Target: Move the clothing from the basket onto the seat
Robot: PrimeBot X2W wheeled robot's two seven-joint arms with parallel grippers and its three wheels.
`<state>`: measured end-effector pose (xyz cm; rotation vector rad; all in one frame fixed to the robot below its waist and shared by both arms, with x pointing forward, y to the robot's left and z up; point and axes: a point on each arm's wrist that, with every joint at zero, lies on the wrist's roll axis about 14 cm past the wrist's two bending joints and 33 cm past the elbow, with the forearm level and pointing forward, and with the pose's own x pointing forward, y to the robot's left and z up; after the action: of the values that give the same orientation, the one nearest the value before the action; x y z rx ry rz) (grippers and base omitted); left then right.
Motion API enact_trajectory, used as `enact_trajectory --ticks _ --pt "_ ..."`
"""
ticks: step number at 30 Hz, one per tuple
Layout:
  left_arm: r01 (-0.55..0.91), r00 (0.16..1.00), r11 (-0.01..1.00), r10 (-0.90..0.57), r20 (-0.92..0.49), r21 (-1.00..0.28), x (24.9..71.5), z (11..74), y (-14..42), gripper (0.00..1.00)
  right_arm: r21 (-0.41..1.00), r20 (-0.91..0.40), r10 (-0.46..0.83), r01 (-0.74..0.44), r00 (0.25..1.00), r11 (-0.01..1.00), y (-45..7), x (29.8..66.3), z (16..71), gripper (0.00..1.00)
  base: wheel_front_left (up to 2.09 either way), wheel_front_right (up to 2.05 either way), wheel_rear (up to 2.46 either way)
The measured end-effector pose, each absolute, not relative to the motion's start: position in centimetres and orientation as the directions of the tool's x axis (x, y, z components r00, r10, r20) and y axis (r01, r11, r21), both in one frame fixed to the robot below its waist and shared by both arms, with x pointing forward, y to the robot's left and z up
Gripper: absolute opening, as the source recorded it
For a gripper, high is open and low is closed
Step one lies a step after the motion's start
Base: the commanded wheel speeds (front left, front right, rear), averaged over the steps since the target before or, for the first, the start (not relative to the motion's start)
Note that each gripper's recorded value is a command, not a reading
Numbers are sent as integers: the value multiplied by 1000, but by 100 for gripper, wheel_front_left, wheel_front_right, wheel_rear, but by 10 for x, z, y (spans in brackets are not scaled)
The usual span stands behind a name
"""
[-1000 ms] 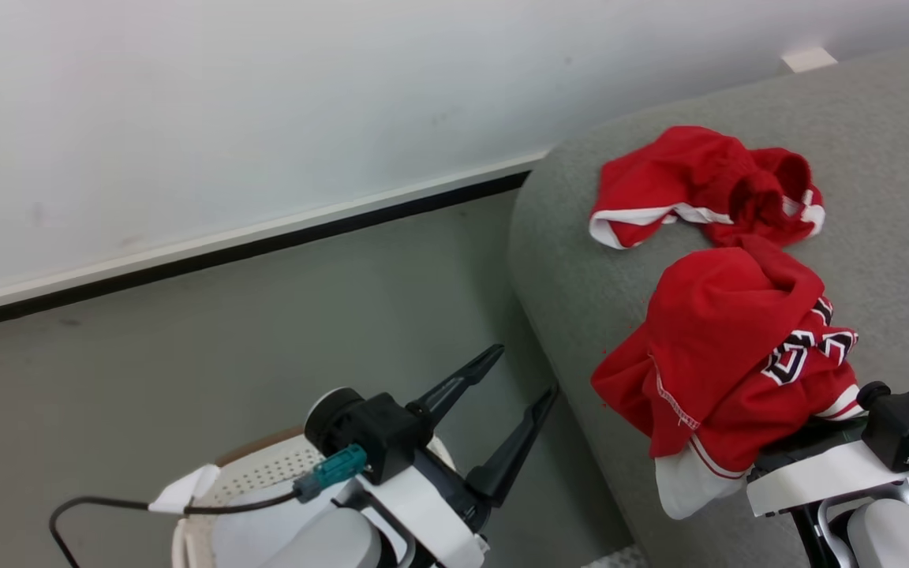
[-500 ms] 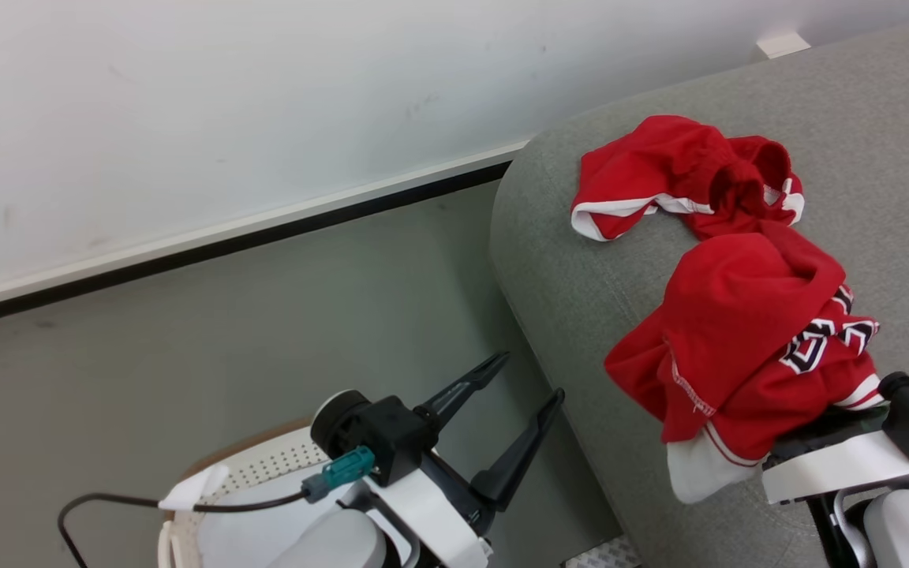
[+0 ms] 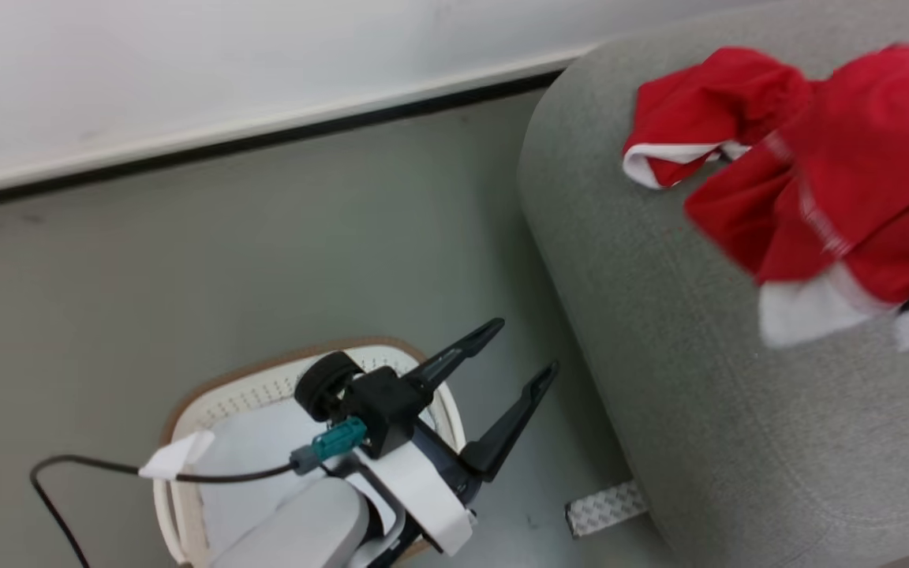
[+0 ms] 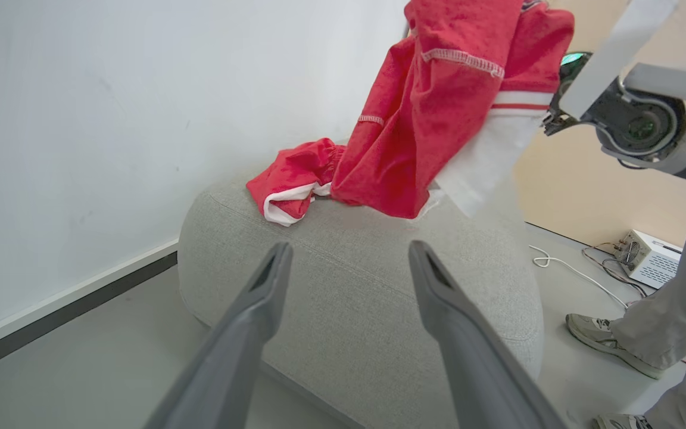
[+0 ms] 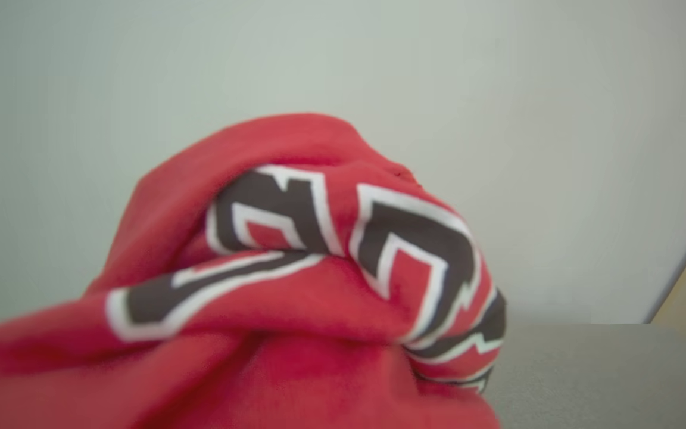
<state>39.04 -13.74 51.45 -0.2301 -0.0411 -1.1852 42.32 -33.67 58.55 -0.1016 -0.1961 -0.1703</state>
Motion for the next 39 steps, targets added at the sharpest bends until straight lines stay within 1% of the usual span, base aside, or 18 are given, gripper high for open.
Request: enact_trajectory --ticks 4,7,9,12,15,18,21,22,24,27,28,29,31,32,36,39 --pt "913 391 369 -913 116 -174 404 494 -129 100 -135 173 -182 207 968 969 -364 454 594 0 0 0 0" --pt "900 412 390 -907 86 -192 415 476 -118 100 -156 124 -221 239 967 958 -388 473 593 0 0 0 0" --pt "891 428 406 -901 75 -204 423 467 -112 100 -196 84 -248 260 965 945 -404 486 591 0 0 0 0" --pt "877 446 425 -893 56 -223 434 453 -104 100 -267 -25 -282 266 959 926 -420 504 571 0 0 0 0" --pt "873 450 431 -892 40 -229 440 439 -101 100 -281 -100 -319 281 942 918 -433 520 551 0 0 0 0" --pt "863 465 445 -885 34 -241 448 428 -96 100 -266 -172 -344 293 923 919 -439 536 528 0 0 0 0" --pt "847 485 465 -874 16 -259 456 414 -90 100 -227 -313 -355 294 881 929 -438 543 485 0 0 0 0" --pt "842 490 471 -872 6 -263 458 409 -87 100 -214 -370 -360 299 856 930 -439 543 470 4 0 0 0" --pt "834 500 485 -866 -10 -263 460 399 -82 100 -185 -485 -363 312 796 932 -439 537 440 20 0 0 0" --pt "821 515 503 -857 -32 -270 462 389 -76 100 -158 -642 -351 330 682 931 -438 521 403 29 0 0 0" --pt "819 517 507 -855 -36 -270 462 387 -75 100 -146 -677 -345 341 650 929 -438 516 397 40 0 0 0" --pt "817 519 509 -854 -40 -270 463 386 -74 100 -136 -707 -338 349 621 927 -438 511 392 47 0 0 0" --pt "817 521 511 -853 -38 -268 463 387 -74 100 -125 -727 -326 350 604 928 -436 508 391 93 0 0 0" --pt "816 522 512 -852 -37 -267 463 387 -74 100 -124 -728 -323 348 605 929 -435 508 392 100 0 0 0" --pt "822 522 511 -853 -27 -254 463 395 -76 100 -117 -729 -311 336 609 934 -431 505 400 100 0 0 0" --pt "825 521 509 -853 -17 -247 461 404 -79 100 -118 -716 -305 323 628 939 -428 502 411 100 0 0 0"
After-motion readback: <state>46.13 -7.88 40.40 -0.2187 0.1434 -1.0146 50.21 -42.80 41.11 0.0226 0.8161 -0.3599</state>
